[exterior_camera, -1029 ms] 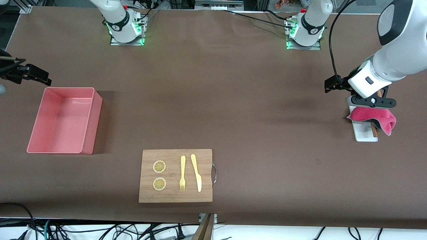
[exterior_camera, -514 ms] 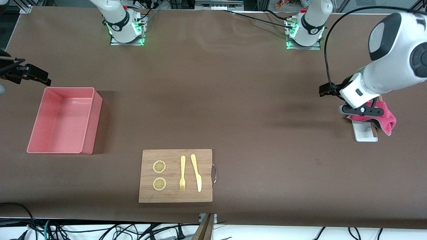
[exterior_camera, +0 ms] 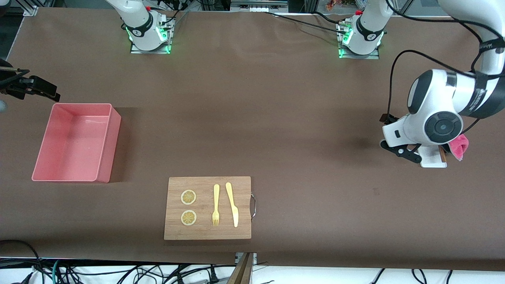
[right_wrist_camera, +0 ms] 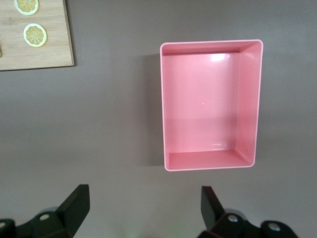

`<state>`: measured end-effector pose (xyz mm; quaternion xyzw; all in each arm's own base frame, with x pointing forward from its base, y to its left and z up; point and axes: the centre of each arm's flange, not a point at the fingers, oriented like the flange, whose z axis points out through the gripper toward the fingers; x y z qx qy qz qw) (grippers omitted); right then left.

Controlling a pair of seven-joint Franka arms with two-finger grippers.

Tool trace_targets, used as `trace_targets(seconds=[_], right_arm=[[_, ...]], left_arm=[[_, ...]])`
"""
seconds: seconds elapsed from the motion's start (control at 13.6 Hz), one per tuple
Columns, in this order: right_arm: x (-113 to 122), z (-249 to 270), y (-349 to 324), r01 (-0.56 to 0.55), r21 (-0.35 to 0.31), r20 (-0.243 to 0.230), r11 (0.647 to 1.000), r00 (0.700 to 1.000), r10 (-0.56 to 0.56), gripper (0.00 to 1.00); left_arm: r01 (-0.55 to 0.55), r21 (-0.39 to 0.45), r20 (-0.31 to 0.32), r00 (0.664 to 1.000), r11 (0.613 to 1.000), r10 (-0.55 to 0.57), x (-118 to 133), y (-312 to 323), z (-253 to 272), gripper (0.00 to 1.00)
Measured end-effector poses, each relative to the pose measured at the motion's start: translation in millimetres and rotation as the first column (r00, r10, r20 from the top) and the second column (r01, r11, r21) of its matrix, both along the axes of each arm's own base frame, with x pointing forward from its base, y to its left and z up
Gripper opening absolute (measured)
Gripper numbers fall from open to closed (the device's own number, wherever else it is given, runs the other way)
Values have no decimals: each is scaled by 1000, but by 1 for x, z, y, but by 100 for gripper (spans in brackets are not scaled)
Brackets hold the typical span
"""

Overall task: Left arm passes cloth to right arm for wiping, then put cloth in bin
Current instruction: 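Lower the left gripper and grasp the pink cloth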

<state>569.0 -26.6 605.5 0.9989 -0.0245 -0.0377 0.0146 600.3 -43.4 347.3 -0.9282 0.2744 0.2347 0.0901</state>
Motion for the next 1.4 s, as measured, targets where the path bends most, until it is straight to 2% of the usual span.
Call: trace_targets(seconds=[0.22, 0.44, 0.66, 0.81, 1.18, 1.25, 1.32, 1.4], right_arm=[[0, 0, -1, 1, 0, 0, 1000, 1000, -1, 100], [0, 0, -1, 2, 0, 0, 1000, 1000, -2, 100], [0, 0, -1, 2, 0, 0, 1000, 1000, -2, 100], [0, 0, -1, 2, 0, 0, 1000, 1000, -2, 100], [0, 0, -2, 4, 0, 0, 1000, 1000, -4, 100], [0, 0, -2, 4, 0, 0, 1000, 1000, -4, 100], [0, 0, -2, 4, 0, 0, 1000, 1000, -4, 100], [0, 0, -2, 4, 0, 0, 1000, 1000, -4, 100]], left_arm=[[219, 2, -118, 969, 976, -217, 5, 18, -43, 100], [362, -32, -185, 914, 932, -361, 11, 41, -77, 100], [478, -18, -193, 860, 878, -472, 11, 62, -108, 100], [511, -20, -189, 842, 860, -505, 2, 71, -127, 100], [476, -83, -132, 866, 876, -483, -24, 141, -162, 100], [479, -87, -130, 864, 874, -486, -25, 143, -162, 100], [490, -94, -130, 857, 867, -499, -24, 141, -162, 93], [502, -100, -131, 849, 859, -512, -24, 138, -162, 93]])
